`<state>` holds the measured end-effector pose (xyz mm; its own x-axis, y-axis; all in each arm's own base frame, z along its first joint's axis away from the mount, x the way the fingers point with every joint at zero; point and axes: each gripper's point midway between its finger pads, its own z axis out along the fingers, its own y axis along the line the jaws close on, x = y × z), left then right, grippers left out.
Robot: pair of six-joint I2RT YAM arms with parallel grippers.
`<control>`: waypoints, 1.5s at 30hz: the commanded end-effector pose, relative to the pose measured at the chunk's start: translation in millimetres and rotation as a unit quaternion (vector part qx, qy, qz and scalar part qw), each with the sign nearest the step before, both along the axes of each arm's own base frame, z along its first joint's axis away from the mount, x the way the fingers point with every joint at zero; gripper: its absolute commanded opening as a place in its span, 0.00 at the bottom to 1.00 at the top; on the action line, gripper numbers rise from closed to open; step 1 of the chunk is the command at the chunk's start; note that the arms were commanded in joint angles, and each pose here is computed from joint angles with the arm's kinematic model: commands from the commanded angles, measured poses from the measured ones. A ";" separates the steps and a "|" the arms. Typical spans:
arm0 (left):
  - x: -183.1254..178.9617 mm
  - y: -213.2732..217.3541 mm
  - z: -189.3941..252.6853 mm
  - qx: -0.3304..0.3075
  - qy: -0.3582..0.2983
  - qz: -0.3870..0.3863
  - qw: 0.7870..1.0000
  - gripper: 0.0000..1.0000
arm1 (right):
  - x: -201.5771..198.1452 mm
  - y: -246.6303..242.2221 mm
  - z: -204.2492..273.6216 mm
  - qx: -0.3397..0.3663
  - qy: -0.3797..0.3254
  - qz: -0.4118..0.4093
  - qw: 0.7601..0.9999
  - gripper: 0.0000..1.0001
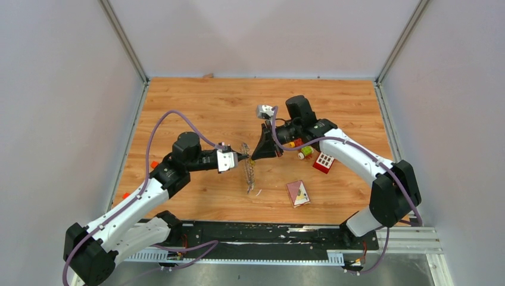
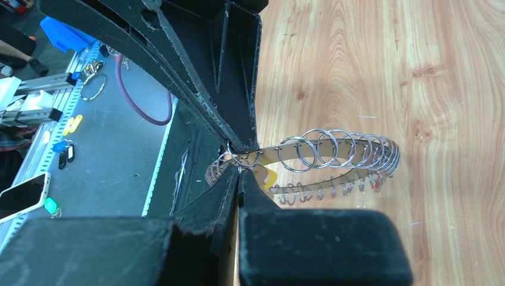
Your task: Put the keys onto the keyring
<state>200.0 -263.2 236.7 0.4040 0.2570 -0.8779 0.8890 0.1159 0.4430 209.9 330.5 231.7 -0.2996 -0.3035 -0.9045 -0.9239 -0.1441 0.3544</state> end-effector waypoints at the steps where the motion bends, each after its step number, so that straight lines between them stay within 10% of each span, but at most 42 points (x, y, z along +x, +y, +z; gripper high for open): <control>1: -8.6 -4.6 19.7 -0.024 -0.032 -0.030 0.999 0.00 | 3.8 3.8 6.2 0.013 -0.013 0.005 1.000 0.00; 45: -34.4 -6.1 13.3 -0.009 -0.036 -0.103 0.994 0.00 | 15.8 -2.8 -4.9 0.005 0.009 -0.010 1.000 0.00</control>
<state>185.0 -264.1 229.1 0.4651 0.2411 -0.8518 0.8766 0.0086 0.4811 208.9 327.4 225.6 -0.3553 -0.3135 -0.8806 -0.8953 -0.1566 0.4170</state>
